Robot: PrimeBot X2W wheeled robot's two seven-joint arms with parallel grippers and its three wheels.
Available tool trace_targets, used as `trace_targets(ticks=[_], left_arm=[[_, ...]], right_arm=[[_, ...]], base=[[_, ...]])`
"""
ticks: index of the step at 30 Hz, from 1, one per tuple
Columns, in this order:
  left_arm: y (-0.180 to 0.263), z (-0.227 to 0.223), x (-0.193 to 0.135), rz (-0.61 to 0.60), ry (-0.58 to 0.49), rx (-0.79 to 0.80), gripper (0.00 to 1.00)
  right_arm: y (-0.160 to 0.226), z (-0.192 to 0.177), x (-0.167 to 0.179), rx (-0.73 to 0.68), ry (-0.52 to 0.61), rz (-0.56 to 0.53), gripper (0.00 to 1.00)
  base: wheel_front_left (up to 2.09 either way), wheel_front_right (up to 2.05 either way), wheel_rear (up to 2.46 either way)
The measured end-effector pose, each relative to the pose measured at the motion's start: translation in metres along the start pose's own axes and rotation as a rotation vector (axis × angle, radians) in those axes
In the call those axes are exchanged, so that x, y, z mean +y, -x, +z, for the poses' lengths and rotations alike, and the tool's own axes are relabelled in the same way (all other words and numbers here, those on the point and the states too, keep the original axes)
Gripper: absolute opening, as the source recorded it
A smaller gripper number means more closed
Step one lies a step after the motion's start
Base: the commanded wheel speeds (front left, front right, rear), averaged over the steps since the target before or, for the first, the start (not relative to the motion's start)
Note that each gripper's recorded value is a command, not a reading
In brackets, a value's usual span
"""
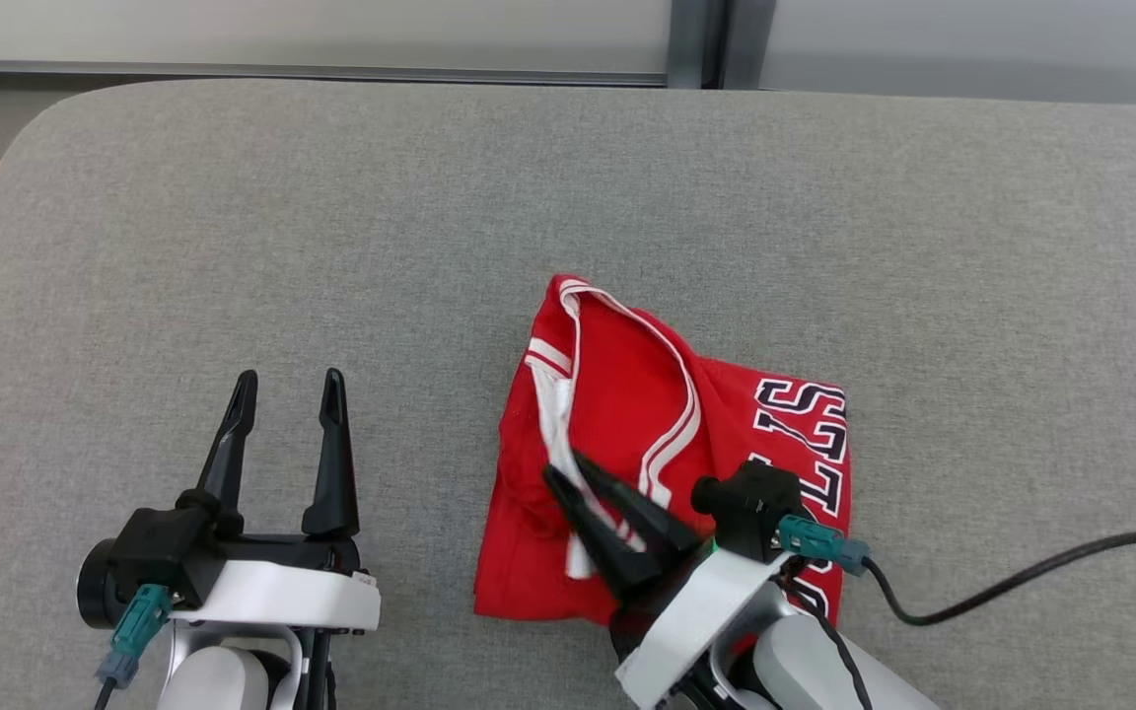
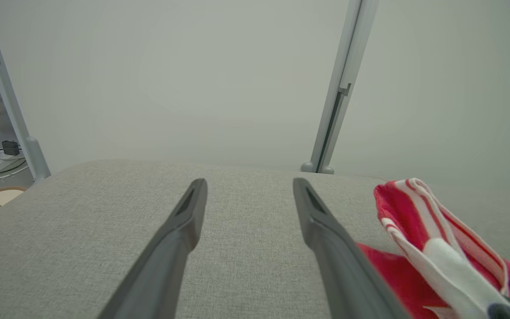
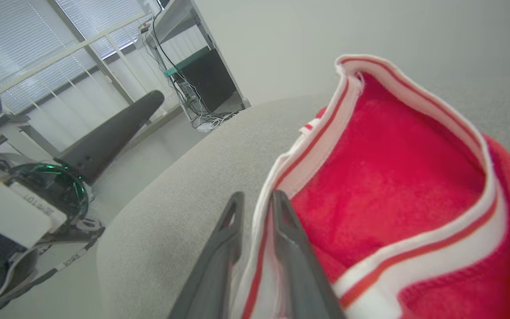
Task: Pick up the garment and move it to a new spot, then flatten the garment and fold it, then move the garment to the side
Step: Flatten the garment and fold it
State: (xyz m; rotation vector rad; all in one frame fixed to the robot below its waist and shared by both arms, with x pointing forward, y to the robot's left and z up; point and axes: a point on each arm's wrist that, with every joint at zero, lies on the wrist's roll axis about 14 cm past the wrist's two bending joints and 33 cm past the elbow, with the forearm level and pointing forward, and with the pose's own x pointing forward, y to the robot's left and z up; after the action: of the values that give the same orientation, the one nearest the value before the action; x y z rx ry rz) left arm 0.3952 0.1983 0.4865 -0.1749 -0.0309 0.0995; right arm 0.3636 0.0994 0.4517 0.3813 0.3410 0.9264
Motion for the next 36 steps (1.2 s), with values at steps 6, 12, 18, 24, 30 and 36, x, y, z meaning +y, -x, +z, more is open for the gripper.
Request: trace_targets(ticks=[6,12,18,24,30,36], left_arm=[[-0.002,-0.001,-0.007,-0.025,-0.005,0.0,1.0],[-0.005,0.002,-0.018,-0.062,-0.008,-0.011,1.0],[-0.001,0.002,-0.023,-0.089,-0.012,-0.009,1.0],[0.008,0.002,-0.026,-0.106,-0.015,-0.004,1.0],[0.021,0.003,-0.03,-0.119,-0.009,-0.002,1.0],[0.036,0.005,-0.025,-0.118,-0.016,0.006,1.0]], right_arm=[[0.007,0.041,0.008,-0.163,0.106,0.044,1.0],[0.052,0.09,-0.05,-0.323,0.195,-0.158,1.0],[0.132,0.114,-0.115,-0.389,0.258,-0.459,1.0],[0.207,0.11,-0.136,-0.378,0.29,-0.671,1.0],[0.234,0.111,-0.12,-0.398,0.284,-0.719,1.0],[0.248,0.112,-0.108,-0.4,0.286,-0.734,1.0]], base=[[0.0,0.0,0.0],[0.0,0.0,0.0],[0.0,0.0,0.0],[0.0,0.0,0.0],[0.0,0.0,0.0],[0.0,0.0,0.0]])
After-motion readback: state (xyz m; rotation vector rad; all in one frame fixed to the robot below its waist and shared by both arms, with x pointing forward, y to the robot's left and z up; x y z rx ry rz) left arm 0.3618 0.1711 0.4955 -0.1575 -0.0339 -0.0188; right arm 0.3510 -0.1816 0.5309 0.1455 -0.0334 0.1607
